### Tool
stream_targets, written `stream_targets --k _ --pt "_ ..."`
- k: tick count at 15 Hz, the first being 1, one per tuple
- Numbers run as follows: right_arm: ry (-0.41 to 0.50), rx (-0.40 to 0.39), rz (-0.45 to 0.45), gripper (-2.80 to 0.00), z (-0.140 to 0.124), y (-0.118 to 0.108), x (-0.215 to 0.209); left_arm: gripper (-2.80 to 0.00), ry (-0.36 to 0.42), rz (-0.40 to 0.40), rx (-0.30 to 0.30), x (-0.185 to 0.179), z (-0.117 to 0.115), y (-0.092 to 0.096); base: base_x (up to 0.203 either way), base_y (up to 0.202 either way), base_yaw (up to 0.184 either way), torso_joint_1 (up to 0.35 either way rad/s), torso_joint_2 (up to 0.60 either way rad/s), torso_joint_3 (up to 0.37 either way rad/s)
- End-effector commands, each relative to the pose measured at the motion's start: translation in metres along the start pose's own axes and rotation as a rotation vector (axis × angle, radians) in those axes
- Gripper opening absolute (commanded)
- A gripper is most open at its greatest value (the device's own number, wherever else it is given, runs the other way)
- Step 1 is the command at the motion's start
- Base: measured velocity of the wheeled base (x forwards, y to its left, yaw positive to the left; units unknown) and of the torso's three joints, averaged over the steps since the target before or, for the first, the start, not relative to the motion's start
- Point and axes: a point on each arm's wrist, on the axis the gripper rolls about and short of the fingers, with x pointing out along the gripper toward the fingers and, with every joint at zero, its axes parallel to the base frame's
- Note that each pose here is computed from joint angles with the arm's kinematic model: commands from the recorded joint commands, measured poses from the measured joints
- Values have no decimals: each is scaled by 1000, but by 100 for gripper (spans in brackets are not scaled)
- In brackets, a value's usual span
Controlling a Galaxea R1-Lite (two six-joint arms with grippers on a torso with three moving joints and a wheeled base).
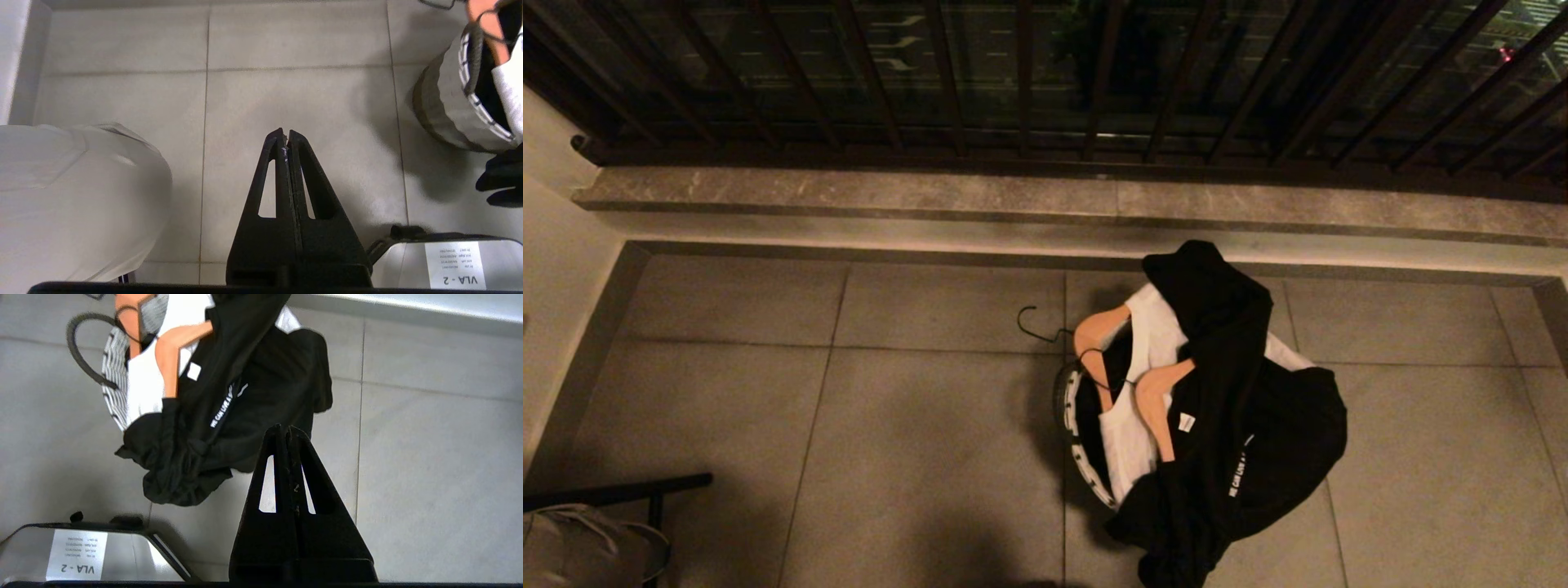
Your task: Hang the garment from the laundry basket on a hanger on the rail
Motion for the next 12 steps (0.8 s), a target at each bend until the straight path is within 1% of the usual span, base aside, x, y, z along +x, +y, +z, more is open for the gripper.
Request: stream_targets --k 1,12 --pt "-1 -1 -1 -280 0 0 0 -280 2 0 0 0 0 0 0 0 0 2 3 -195" --pt "0 -1 -1 -280 0 0 0 -280 2 -2 0 0 0 0 0 0 0 3 3 -199"
